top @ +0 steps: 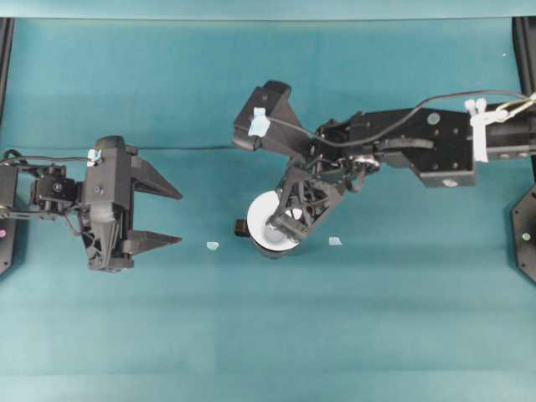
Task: Put the paper cup into the moved cup holder.
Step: 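Lift the white paper cup and carry it left over the holder, then lower the paper cup into the black cup holder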
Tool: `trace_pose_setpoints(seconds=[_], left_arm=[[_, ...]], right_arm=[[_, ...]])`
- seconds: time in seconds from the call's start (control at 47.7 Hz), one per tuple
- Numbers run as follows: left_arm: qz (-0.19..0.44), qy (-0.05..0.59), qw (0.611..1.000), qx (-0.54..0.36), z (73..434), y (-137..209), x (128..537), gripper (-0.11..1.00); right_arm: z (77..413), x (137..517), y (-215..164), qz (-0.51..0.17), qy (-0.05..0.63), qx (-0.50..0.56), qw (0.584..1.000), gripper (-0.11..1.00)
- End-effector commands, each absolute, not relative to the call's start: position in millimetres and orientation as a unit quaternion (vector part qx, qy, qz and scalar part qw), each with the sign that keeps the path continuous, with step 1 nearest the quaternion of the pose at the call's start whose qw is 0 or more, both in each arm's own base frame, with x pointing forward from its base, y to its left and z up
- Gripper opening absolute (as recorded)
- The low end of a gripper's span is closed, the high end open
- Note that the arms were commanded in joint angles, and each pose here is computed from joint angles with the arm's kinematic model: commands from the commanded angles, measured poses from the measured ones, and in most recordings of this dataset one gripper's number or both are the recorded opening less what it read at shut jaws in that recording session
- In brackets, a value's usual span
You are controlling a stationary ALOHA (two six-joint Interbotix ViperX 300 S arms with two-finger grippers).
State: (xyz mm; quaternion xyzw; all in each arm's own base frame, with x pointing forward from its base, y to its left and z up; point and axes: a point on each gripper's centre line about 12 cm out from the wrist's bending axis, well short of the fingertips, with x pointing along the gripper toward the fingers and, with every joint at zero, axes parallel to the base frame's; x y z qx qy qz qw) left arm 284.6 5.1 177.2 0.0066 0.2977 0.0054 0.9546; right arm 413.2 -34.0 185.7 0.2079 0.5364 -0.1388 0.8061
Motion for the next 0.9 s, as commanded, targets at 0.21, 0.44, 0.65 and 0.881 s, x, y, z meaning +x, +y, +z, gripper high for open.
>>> trace_pose_setpoints(seconds=[0.21,0.44,0.65,0.881], left_arm=[[0.003,0.289,0.957,0.009,181.8,4.3,287.6,0.81],[0.003,0.29,0.957,0.009,181.3,4.3,287.2,0.81],[0.003,0.289,0.957,0.009,181.8,4.3,287.6,0.81],[0.003,0.289,0.957,0.009,181.8,4.3,287.6,0.81]], right_arm=[[188.2,415.1,-31.9,-0.138,0.531,0.209,0.81,0.01],[184.4,414.0,-32.4,-0.139,0.54,0.207,0.804,0.01],[181.8,414.3,-33.8,-0.141,0.542,0.207,0.802,0.01],[181.6,415.3,-34.6,-0.138,0.539,0.203,0.805,0.01]])
